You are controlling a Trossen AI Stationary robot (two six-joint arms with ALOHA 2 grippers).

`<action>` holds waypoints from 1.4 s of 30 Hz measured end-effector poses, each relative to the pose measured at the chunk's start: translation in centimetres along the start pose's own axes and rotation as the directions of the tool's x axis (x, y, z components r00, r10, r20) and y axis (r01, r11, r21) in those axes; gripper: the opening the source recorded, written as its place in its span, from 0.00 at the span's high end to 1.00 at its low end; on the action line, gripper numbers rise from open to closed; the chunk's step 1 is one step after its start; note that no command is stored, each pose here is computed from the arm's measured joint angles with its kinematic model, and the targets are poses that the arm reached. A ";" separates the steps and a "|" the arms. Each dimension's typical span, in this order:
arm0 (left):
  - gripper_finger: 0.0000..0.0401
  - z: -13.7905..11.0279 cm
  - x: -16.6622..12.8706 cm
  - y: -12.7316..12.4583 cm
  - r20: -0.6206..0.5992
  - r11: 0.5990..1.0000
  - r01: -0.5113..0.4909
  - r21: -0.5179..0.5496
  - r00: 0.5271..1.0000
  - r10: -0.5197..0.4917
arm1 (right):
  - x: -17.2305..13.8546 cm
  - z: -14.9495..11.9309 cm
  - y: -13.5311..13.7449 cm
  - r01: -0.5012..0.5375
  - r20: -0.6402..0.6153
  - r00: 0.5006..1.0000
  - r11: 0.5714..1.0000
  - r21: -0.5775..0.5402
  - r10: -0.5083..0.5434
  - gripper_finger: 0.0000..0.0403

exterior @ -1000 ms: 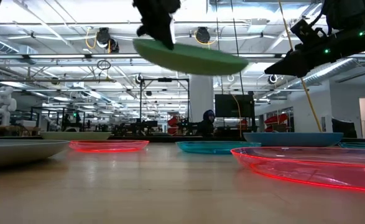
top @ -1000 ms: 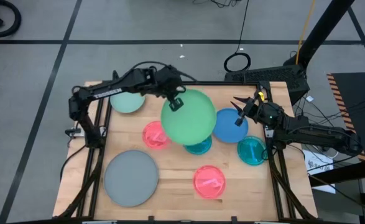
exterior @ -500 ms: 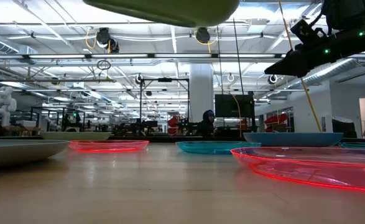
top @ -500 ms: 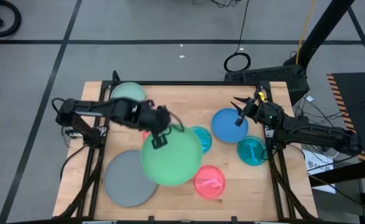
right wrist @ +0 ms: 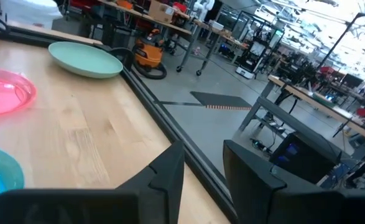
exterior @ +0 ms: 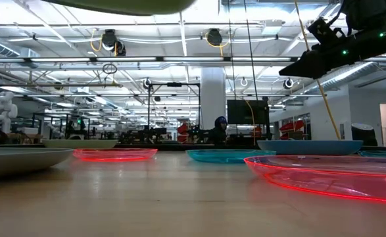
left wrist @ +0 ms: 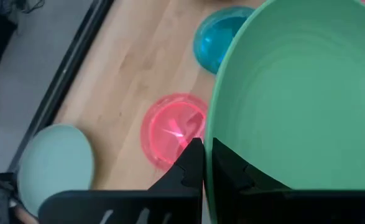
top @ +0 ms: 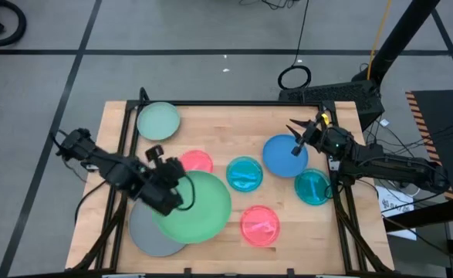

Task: Stack plastic plates
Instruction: Stack the green plate on the gray plate

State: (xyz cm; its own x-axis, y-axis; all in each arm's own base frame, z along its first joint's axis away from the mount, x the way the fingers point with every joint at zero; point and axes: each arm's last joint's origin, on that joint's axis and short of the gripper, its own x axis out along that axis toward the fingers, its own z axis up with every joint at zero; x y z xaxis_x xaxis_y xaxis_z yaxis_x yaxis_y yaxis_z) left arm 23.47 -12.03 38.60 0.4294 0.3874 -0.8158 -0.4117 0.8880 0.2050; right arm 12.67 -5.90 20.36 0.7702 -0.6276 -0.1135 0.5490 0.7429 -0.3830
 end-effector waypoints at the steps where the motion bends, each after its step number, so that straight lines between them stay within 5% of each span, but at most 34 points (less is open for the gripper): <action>1: 0.97 -0.6 -0.1 0.0 0.000 1.000 0.002 -0.005 1.000 -0.002 | 0.0 0.0 0.0 0.000 0.000 1.000 1.000 0.012 0.000 0.74; 7: 0.97 -4.2 -0.1 0.9 0.025 1.000 0.004 -0.017 1.000 -0.004 | 0.0 0.0 0.0 -0.002 -0.003 1.000 0.994 0.106 0.002 0.74; 12: 0.97 -6.0 0.7 0.1 0.077 0.989 0.144 -0.027 0.987 -0.142 | 0.0 0.0 0.2 -0.056 0.016 0.998 0.980 0.190 0.054 0.74; 17: 0.97 -7.6 1.4 -0.5 -0.036 0.974 0.223 -0.045 0.974 -0.224 | 0.0 0.0 0.2 -0.081 0.024 0.997 0.969 0.235 0.077 0.74; 23: 0.97 -9.2 1.5 -0.7 -0.186 0.967 0.231 -0.104 0.951 -0.247 | 0.0 0.0 0.2 -0.081 0.024 0.997 0.962 0.260 0.077 0.74; 34: 0.97 -11.4 -0.4 1.0 -0.113 0.971 0.174 -0.167 0.975 -0.194 | 0.0 0.0 0.3 -0.081 0.020 0.997 0.959 0.272 0.078 0.74; 42: 0.97 -14.2 2.3 1.6 -0.175 0.953 0.158 -0.259 0.963 -0.207 | 0.2 -0.1 0.4 -0.082 0.007 0.997 0.960 0.269 0.083 0.74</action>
State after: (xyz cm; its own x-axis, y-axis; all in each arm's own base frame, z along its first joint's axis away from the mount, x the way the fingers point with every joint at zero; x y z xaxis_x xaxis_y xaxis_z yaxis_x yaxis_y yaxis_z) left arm 12.40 -13.28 29.36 0.3580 0.1462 -0.9222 -0.5328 0.8431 -0.0732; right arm 12.99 -5.76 20.08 0.8154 -0.5620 -0.1391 0.5511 0.8270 -0.1112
